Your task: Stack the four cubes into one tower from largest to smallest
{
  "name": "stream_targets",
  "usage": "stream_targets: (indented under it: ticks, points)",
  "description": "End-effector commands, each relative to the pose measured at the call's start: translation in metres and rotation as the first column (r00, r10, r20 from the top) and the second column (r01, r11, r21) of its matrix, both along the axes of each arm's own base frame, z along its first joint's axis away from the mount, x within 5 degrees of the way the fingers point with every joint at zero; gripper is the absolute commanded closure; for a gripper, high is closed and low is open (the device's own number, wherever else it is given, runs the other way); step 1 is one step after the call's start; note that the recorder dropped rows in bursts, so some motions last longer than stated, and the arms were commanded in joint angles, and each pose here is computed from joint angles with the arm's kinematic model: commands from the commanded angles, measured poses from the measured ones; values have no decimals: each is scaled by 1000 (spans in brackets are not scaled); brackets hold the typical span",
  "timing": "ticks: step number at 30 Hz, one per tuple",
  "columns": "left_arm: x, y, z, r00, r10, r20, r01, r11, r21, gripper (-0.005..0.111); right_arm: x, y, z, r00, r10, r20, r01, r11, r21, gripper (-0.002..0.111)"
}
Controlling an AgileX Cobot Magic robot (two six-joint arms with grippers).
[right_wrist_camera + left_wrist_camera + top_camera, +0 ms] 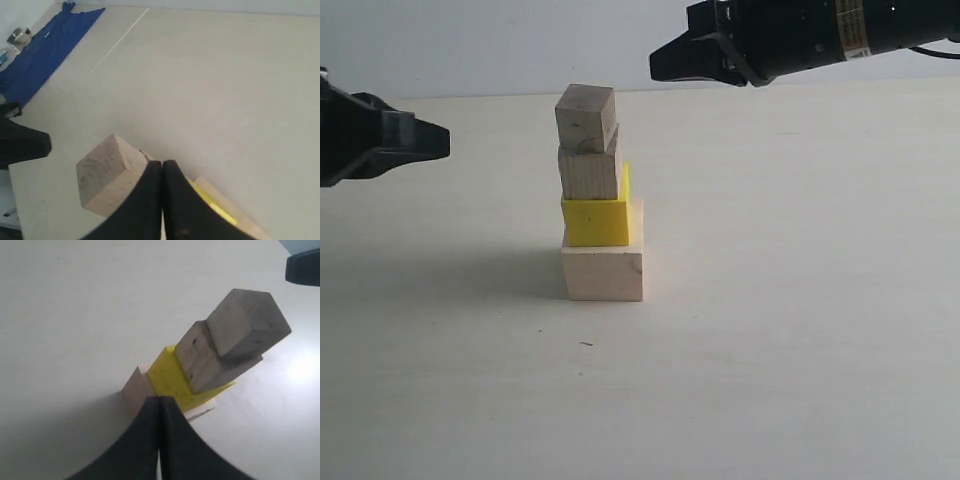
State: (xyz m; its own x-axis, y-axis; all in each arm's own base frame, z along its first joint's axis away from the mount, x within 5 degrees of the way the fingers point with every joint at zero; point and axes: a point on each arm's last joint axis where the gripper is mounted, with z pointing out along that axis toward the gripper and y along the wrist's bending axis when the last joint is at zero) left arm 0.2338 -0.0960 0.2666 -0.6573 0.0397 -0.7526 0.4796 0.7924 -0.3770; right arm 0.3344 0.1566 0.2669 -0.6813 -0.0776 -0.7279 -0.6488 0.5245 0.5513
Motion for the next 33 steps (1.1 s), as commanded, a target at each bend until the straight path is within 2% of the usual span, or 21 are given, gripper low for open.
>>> stream_targets:
  ticks: [1, 5, 8, 11, 19, 24, 33]
  points:
    - [22, -10, -1, 996, -69, -51, 68, 997, -24, 107, -7, 13, 4, 998, 2, -70, 0, 1000, 27, 108]
    - [40, -20, -4, 985, -141, -99, 136, 989, -54, 107, -8, 18, 3, 997, -8, -78, 10, 1000, 23, 108]
    - [50, -24, -3, 981, -165, -107, 158, 985, -65, 107, -5, 17, 2, 993, -53, -108, 56, 998, 26, 108]
    - [56, -27, -2, 976, -186, -110, 179, 981, -73, 107, -6, 17, 2, 993, -47, -110, 50, 998, 29, 108]
    - [60, -31, -2, 965, -243, -102, 236, 969, -76, 107, -4, 17, -2, 992, -54, -118, 57, 998, 22, 108]
    - [55, -35, 0, 948, -299, -109, 285, 950, -123, 107, -4, 18, -24, 982, -53, -181, 54, 999, 0, 108]
    - [56, -36, 0, 946, -313, -82, 302, 945, -123, 107, -6, 17, -29, 979, -60, -197, 59, 998, -10, 108]
